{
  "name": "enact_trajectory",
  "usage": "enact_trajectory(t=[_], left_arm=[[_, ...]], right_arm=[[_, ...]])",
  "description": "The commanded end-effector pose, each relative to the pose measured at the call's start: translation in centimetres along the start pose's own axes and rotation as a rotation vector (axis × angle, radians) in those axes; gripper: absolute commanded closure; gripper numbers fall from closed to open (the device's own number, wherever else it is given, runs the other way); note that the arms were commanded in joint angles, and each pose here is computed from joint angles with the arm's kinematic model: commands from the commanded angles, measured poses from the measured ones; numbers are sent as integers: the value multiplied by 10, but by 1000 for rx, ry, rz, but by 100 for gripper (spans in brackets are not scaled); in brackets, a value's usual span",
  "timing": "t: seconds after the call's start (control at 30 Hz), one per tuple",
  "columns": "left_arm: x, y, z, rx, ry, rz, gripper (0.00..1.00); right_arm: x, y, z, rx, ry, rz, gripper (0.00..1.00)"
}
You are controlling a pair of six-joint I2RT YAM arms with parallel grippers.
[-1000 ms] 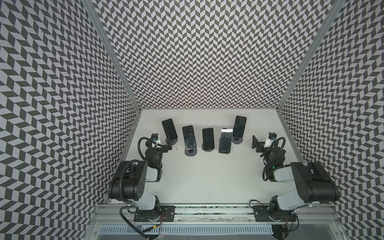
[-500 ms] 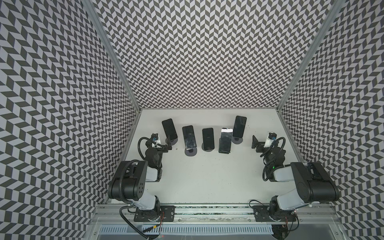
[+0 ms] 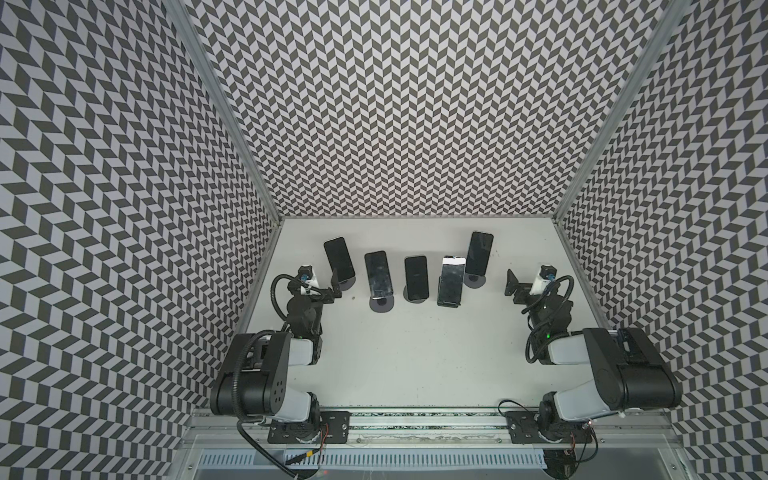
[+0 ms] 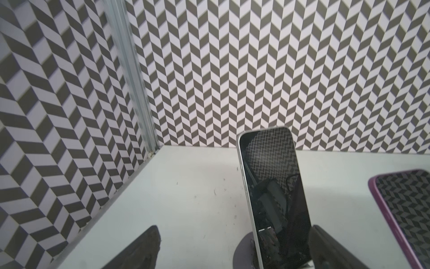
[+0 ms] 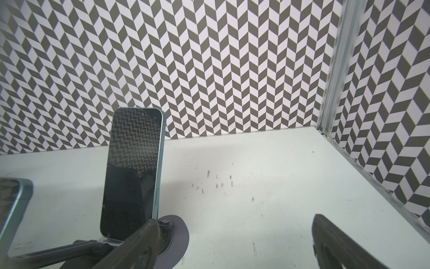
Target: Remove the phone from the phone stand
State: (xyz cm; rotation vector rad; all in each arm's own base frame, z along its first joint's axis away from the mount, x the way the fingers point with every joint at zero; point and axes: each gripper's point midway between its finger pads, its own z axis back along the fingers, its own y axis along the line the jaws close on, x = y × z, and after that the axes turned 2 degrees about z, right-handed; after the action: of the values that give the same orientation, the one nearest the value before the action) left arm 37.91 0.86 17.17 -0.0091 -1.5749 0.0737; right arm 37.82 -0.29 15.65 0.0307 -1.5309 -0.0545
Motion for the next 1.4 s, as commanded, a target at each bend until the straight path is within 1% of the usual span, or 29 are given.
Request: enact_trajectory(t=[0.0,0.1,0.2,0.33,0.43,0.5,0.67,0.7,0.83,0.97,1.07,1.2,1.33,1.37], left_arm=[[1,10,8,47,-6,29,0],[9,16,11,83,-9,48,0],[20,15,10,85,1,62,1],[32,23,7,140,57,120,2],[49,19,7,127,85,121,2],[66,16,10,114,73,112,2],[108,6,22,72,21,92,3],[113,3,23,59,18,86,3],[132,-11,29,11,37,101,4],[140,-27,31,-15,86,89,7],[144,-42,34,-70,124,72,7],[154,-62,39,-155,150,71,10],[166,-82,50,-204,184,73,11],[167,-84,52,-210,200,74,11]], right_arm=[[24,-2,5,-16,-56,-11,1],[31,1,4,-5,-35,-18,1],[37,4,0,6,33,-38,0],[47,10,-7,29,108,-74,0],[56,14,-11,42,158,-103,3],[65,14,-10,36,175,-116,4],[96,9,0,-4,144,-161,9],[102,9,2,-5,132,-168,11],[123,12,11,-28,114,-191,13],[137,27,15,-1,125,-201,19],[146,44,18,40,148,-218,23],[160,78,24,109,169,-187,23],[173,118,34,210,207,-178,22],[171,126,37,229,230,-176,23]])
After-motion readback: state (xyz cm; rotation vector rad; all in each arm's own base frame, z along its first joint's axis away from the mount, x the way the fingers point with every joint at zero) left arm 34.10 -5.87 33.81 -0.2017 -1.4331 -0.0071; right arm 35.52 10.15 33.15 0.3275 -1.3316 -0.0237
